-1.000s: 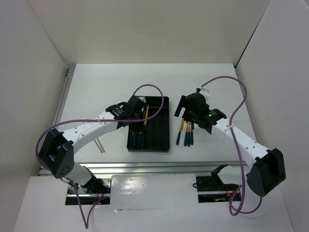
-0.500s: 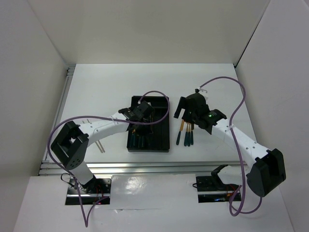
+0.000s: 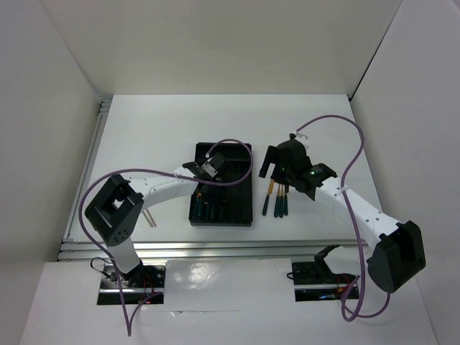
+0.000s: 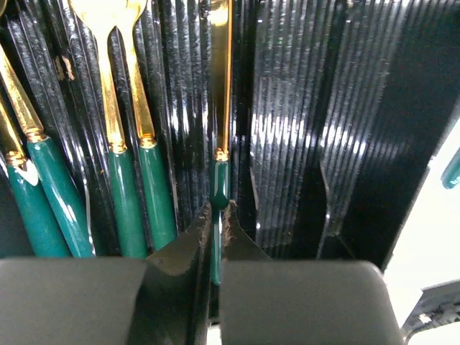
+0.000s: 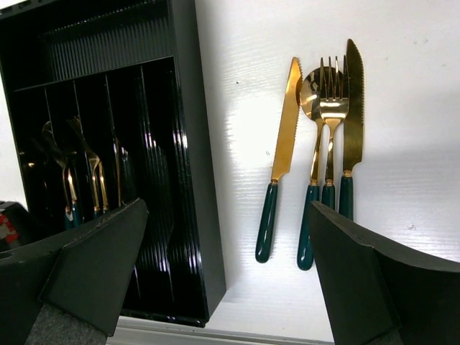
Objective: Sort the eating utensils into containers
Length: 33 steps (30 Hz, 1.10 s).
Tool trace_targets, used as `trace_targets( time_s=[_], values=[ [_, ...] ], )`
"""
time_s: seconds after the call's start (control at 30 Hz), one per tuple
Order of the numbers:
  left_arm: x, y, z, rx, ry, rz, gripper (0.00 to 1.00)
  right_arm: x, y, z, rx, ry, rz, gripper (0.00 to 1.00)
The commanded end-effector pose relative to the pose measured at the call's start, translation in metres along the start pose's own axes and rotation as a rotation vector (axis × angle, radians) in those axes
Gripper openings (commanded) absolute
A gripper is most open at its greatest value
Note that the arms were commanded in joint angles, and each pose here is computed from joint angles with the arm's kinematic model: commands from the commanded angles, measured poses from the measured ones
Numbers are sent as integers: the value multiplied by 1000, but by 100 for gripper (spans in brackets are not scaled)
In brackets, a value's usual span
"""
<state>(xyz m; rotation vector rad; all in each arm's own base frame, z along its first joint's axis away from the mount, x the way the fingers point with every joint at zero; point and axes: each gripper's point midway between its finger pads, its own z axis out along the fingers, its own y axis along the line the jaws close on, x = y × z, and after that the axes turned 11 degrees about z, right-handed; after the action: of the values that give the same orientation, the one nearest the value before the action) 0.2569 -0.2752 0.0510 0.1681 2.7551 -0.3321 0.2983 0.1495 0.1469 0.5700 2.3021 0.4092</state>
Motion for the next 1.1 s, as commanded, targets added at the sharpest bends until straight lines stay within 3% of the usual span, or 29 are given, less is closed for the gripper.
trace_targets(
  time_s=[0.0, 0.07, 0.27, 0.53, 0.73, 0.9, 1.07],
  values=[
    [-5, -2, 3, -5, -14, -9, 0, -6, 5, -1, -29, -19, -5, 100],
    [-1, 1, 5, -17, 2, 1, 4, -6, 8, -1, -42, -18, -3, 100],
    [-9, -3, -1, -11, -22, 9, 29, -4, 7, 1, -35, -12, -5, 100],
    [-45, -24, -46, 60, -126, 56, 31, -3, 11, 3, -53, -4, -12, 100],
    [-74, -13, -102, 106, -229, 51, 42, 6, 11, 7, -66, 25, -15, 100],
    [-78, 75, -133, 47, -320, -144, 54, 6, 10, 12, -70, 27, -8, 100],
    [-30, 166, -120, -166, -259, -370, 59, 6, 13, 18, -92, 30, -19, 100]
  ],
)
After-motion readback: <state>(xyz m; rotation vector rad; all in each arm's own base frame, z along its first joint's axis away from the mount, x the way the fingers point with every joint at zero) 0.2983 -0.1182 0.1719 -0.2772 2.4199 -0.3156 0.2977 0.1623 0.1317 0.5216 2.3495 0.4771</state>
